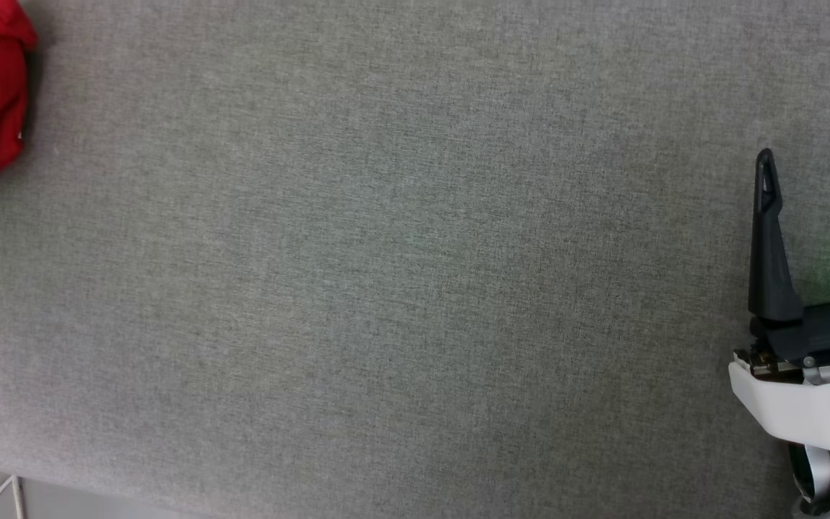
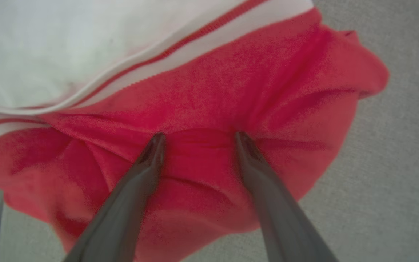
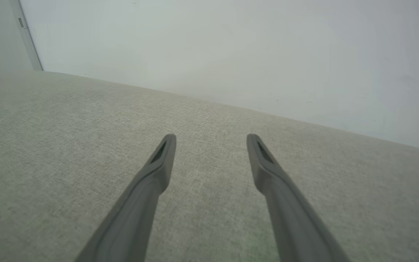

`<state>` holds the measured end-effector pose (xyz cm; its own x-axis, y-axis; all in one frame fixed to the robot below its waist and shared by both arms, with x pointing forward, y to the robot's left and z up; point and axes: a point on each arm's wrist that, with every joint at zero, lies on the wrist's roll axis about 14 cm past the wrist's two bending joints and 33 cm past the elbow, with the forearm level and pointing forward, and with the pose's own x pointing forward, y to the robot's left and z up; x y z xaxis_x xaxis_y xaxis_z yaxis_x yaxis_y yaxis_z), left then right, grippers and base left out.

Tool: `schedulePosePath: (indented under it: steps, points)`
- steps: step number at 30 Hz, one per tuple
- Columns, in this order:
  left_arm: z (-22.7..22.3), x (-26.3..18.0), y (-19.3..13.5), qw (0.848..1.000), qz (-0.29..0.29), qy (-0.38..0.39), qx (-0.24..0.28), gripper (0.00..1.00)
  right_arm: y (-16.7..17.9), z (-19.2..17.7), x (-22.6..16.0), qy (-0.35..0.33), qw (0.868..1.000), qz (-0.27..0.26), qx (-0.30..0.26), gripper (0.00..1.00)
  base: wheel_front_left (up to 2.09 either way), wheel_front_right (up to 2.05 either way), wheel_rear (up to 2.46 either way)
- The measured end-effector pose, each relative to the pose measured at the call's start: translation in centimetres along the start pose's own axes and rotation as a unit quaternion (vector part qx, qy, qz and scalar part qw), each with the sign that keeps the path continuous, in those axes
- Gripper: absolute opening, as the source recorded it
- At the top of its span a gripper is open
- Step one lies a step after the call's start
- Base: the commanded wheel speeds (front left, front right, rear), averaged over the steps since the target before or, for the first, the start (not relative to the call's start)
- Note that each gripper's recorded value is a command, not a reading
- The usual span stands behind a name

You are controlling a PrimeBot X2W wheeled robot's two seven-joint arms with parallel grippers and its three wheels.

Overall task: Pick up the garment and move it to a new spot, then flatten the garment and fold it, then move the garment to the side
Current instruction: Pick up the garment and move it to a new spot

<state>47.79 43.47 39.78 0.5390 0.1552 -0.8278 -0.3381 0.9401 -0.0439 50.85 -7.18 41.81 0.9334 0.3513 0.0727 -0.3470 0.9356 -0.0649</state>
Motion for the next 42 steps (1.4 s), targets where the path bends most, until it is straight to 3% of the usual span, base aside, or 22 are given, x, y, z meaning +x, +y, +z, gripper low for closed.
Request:
schedulePosePath:
  steps: [8, 9, 10, 18, 26, 34, 42]
  points:
    - [-2.9, 2.0, -0.7, 0.998, -0.008, 0.069, -0.014, 0.98, -0.4, -0.6, 0.2, 0.001, 1.000, -0.004, -0.003, 1.00, 0.00, 0.00, 0.00]
    - [-3.0, 2.1, -0.7, 0.997, -0.008, 0.070, -0.012, 0.31, -0.5, -0.5, 0.3, 0.000, 1.000, -0.005, -0.003, 1.00, 0.00, 0.00, 0.00]
    - [-3.0, 2.1, -0.8, 0.997, -0.009, 0.072, -0.010, 0.00, -0.5, -0.4, 0.3, -0.001, 1.000, -0.005, -0.003, 1.00, 0.00, 0.00, 0.00]
    - [-0.8, 0.1, -1.0, 0.999, -0.016, 0.027, 0.015, 0.00, -0.3, 1.4, 0.2, -0.014, 1.000, -0.003, 0.000, 1.00, 0.00, 0.00, 0.00]
    - [6.0, -6.2, -1.1, 0.990, -0.006, -0.083, 0.111, 0.00, -0.1, 5.1, -0.4, -0.045, 0.999, -0.003, 0.016, 1.00, 0.00, 0.00, 0.00]
    - [11.2, -12.7, -5.7, 0.963, -0.041, -0.170, 0.203, 0.00, -0.7, 8.5, -1.7, -0.069, 0.997, -0.015, 0.027, 1.00, 0.00, 0.00, 0.00]
    - [14.1, -17.7, -14.3, 0.920, -0.110, -0.237, 0.293, 0.00, -2.2, 11.0, -3.9, -0.082, 0.995, -0.041, 0.030, 1.00, 0.00, 0.00, 0.00]
